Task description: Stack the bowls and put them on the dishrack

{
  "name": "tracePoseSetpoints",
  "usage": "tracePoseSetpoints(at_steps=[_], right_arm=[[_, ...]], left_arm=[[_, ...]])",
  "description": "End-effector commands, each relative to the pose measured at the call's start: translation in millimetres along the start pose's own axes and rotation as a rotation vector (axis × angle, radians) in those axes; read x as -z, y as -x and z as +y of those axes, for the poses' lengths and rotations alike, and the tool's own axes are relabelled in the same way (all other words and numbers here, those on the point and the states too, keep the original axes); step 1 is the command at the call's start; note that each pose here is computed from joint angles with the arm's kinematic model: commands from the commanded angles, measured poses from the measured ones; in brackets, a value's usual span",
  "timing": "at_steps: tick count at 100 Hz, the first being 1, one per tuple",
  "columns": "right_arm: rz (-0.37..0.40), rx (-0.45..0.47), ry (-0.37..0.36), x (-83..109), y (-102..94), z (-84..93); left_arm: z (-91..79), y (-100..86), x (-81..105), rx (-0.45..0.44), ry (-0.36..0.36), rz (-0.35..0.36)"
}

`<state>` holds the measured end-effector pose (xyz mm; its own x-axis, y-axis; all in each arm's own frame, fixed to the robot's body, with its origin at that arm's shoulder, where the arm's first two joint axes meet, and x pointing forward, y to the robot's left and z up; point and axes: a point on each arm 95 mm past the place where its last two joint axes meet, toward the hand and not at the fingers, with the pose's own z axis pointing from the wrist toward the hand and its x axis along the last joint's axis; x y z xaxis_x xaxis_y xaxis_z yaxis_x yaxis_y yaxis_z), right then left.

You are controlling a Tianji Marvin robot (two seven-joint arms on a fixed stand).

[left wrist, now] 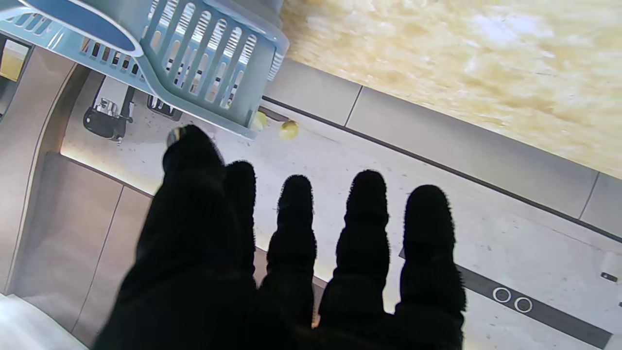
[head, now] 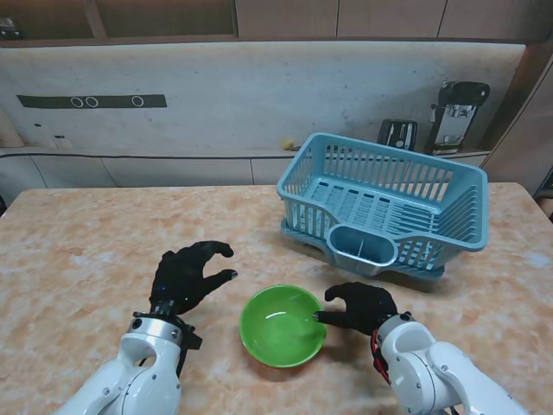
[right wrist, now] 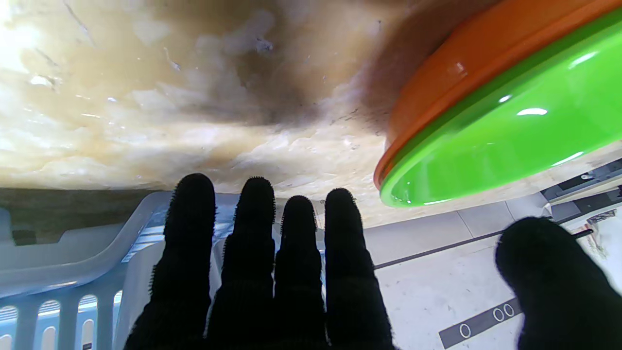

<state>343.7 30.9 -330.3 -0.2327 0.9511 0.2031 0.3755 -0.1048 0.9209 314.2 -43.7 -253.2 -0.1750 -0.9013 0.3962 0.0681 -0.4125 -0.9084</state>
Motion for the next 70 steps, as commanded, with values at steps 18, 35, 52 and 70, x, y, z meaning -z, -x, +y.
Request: tracePoseSetpoints(at_steps=[18,35,52,70], right_arm=[[-0.035,-0.022,-0.050,-13.6,-9.0,-5.3],[-0.066,-0.051,-0.081,-25.5,-10.5,-8.3],[-0.077,-0.087,-0.100,-36.8,-11.6,-11.6],[-0.083,-0.110,-0.123,-47.1,-13.6,-15.7]], left_arm=[[0.1,2.3,2.7,0.002,0.004,-0.019],[1.5,3.4,1.0,0.013,0.006,-0.021],[3.2,5.6,0.1,0.010,0.017,-0.028],[3.8,6.8,-0.6,0.005,0.023,-0.030]])
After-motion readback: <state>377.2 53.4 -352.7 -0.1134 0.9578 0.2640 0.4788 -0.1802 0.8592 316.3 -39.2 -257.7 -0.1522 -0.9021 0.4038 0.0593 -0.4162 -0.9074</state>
